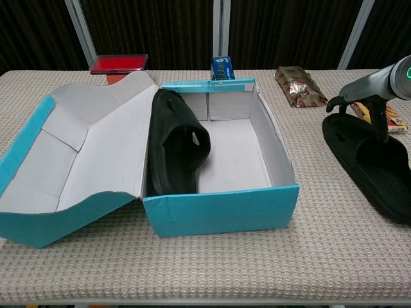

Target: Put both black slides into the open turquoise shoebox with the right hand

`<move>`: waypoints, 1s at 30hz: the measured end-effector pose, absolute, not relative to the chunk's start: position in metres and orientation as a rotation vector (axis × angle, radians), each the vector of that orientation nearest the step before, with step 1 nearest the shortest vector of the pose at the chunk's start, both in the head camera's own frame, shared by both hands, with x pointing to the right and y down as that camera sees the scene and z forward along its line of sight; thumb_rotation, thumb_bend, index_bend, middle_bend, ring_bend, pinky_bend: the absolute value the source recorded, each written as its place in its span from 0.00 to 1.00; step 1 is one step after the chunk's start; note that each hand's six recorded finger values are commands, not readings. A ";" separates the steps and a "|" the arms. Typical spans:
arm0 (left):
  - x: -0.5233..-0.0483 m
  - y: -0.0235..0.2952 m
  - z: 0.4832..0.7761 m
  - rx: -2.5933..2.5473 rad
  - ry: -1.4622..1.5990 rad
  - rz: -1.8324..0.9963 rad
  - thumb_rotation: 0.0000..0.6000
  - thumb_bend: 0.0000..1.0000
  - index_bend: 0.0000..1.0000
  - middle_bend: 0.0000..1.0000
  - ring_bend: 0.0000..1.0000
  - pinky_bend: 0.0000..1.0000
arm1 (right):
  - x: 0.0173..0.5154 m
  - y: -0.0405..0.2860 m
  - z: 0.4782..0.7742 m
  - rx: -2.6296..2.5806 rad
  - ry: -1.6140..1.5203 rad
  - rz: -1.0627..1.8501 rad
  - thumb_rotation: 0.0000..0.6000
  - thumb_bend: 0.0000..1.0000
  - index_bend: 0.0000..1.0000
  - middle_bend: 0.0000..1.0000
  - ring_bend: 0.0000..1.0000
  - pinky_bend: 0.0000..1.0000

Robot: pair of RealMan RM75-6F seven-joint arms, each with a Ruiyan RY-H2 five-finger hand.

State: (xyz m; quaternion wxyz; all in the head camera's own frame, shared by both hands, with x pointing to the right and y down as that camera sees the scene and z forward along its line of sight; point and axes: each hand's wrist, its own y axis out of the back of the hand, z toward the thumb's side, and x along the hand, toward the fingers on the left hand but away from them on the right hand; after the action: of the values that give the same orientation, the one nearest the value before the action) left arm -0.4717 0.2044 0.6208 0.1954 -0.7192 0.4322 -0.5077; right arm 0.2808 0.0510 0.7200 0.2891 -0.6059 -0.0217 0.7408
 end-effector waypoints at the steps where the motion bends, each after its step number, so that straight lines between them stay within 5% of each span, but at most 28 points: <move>1: -0.472 0.205 0.621 -2.018 1.211 -1.421 1.00 0.04 0.18 0.22 0.12 0.18 | 0.281 0.051 0.721 -1.613 -0.060 1.979 1.00 0.00 0.11 0.14 0.04 0.19; 18: -0.470 0.199 0.621 -2.025 1.222 -1.390 1.00 0.04 0.18 0.22 0.12 0.18 | 0.279 0.049 0.726 -1.565 -0.071 1.971 1.00 0.03 0.26 0.25 0.14 0.24; 30: -0.470 0.200 0.622 -2.031 1.212 -1.405 1.00 0.04 0.18 0.22 0.12 0.18 | 0.274 0.043 0.724 -1.539 -0.142 1.913 1.00 0.09 0.42 0.40 0.29 0.42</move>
State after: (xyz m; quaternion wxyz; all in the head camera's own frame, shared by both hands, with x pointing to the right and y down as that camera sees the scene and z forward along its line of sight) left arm -0.4697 0.1999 0.6216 0.1940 -0.7243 0.4323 -0.5009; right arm 0.2740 0.0431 0.7242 0.3345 -0.5896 -0.0543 0.7331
